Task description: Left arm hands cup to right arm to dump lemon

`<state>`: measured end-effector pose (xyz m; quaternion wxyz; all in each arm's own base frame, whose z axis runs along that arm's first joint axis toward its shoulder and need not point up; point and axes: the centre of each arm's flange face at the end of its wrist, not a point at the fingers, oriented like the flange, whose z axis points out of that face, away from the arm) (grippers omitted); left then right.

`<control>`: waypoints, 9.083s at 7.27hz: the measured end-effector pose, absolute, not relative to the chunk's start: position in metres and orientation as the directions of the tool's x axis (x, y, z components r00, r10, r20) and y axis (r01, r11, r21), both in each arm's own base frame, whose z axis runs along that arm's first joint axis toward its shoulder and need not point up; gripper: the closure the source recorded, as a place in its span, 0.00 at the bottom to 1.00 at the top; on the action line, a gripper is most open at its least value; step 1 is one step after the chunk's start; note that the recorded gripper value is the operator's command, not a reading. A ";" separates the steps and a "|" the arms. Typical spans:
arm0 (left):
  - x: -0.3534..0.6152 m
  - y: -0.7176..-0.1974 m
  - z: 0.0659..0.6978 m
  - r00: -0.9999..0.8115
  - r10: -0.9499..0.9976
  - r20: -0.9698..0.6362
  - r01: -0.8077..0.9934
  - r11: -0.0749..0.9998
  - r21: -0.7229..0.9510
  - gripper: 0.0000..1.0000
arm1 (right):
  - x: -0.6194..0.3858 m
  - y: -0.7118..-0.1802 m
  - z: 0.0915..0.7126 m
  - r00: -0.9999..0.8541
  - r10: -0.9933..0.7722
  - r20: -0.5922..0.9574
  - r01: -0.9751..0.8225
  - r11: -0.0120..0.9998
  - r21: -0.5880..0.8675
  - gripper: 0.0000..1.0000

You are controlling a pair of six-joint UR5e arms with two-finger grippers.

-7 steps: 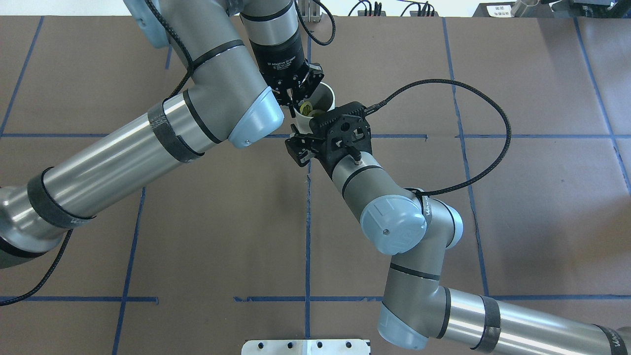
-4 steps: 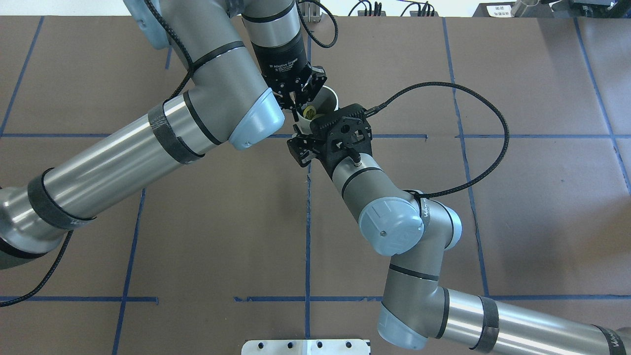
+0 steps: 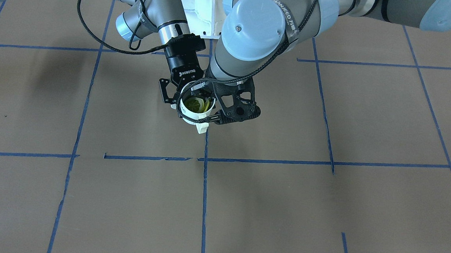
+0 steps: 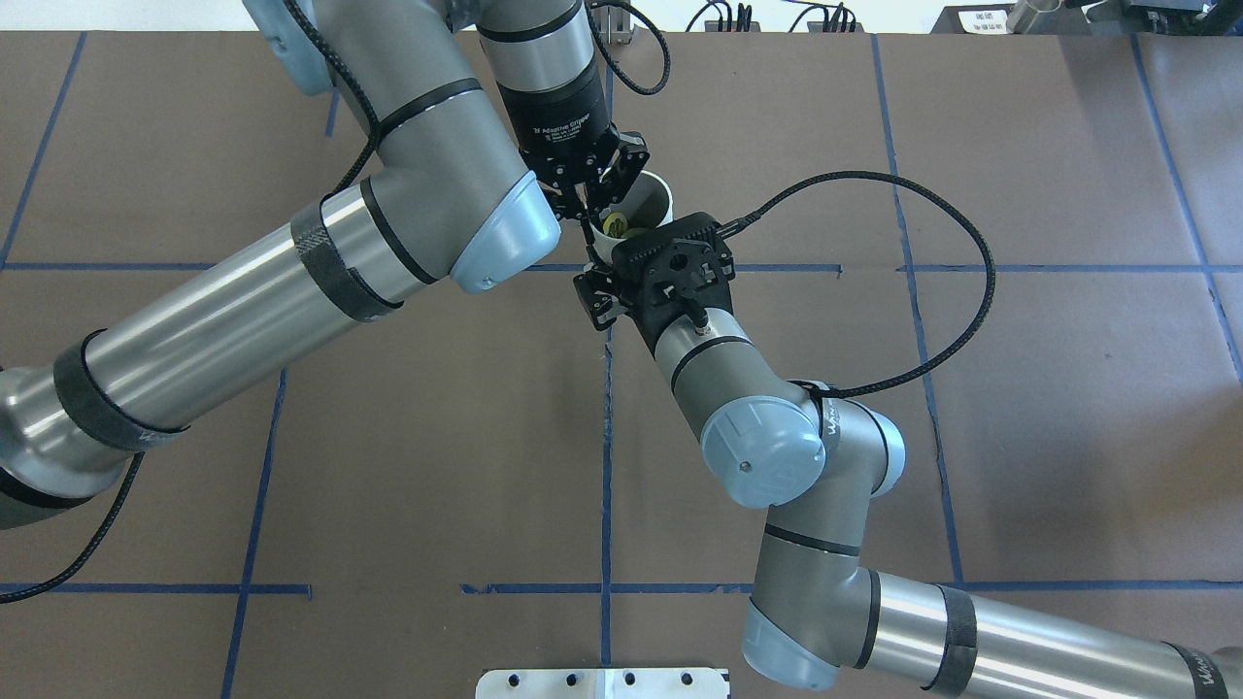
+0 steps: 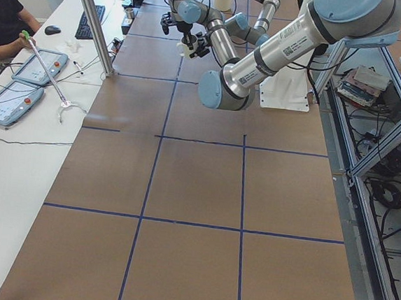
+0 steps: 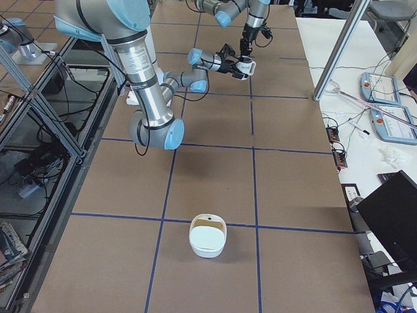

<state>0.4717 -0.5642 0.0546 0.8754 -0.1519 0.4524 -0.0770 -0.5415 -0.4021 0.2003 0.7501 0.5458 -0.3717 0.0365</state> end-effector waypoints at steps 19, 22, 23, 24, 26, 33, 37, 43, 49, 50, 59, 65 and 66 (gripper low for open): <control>0.410 -0.582 0.042 0.502 -0.294 -0.814 0.080 0.952 -0.295 0.00 | -0.014 -0.216 0.707 0.341 -0.119 0.933 -0.786 0.509 0.352 0.97; 0.409 -0.579 0.039 0.498 -0.291 -0.817 0.079 0.953 -0.291 0.00 | 0.004 -0.204 0.729 -0.017 0.027 0.999 -0.844 0.536 -0.029 0.96; 0.409 -0.579 0.039 0.498 -0.290 -0.817 0.078 0.954 -0.291 0.00 | -0.005 -0.211 0.727 -0.103 0.047 0.994 -0.842 0.528 -0.112 0.96; 0.409 -0.579 0.039 0.498 -0.289 -0.818 0.078 0.954 -0.290 0.00 | -0.016 -0.218 0.724 -0.165 0.051 0.985 -0.839 0.518 -0.167 0.96; 0.409 -0.579 0.039 0.498 -0.289 -0.818 0.079 0.954 -0.289 0.00 | -0.018 -0.225 0.721 -0.304 0.096 0.948 -0.810 0.498 -0.310 0.96; 0.409 -0.580 0.041 0.502 -0.289 -0.815 0.091 0.955 -0.282 0.00 | -0.001 -0.237 0.734 -0.762 0.229 0.605 -0.504 0.378 -0.777 0.92; 0.408 -0.581 0.040 0.505 -0.288 -0.814 0.109 0.957 -0.271 0.00 | 0.017 -0.230 0.739 -0.898 0.241 0.369 -0.270 0.362 -0.892 0.90; 0.398 -0.576 0.031 0.505 -0.272 -0.819 0.159 0.962 -0.221 0.00 | 0.039 -0.210 0.754 -0.946 0.296 0.128 -0.028 0.319 -0.947 0.93; 0.395 -0.575 0.029 0.504 -0.275 -0.819 0.179 0.961 -0.213 0.00 | 0.007 -0.242 0.738 -0.906 0.284 0.314 -0.210 0.342 -0.916 0.86; 0.395 -0.575 0.031 0.505 -0.277 -0.817 0.179 0.960 -0.215 0.00 | -0.013 -0.261 0.716 -0.841 0.259 0.475 -0.368 0.369 -0.854 0.86; 0.396 -0.572 0.041 0.504 -0.279 -0.817 0.175 0.960 -0.220 0.00 | -0.255 -0.467 0.401 0.269 -0.089 0.959 -0.844 0.458 0.279 0.78; 0.413 -0.575 0.002 0.503 -0.306 -0.809 0.228 0.949 -0.218 0.00 | -0.502 -0.462 0.223 0.614 -0.103 0.782 -0.695 0.399 0.598 0.74; 0.422 -0.576 -0.005 0.509 -0.317 -0.800 0.238 0.945 -0.223 0.00 | -0.524 -0.461 0.212 0.630 -0.104 0.770 -0.686 0.391 0.614 0.72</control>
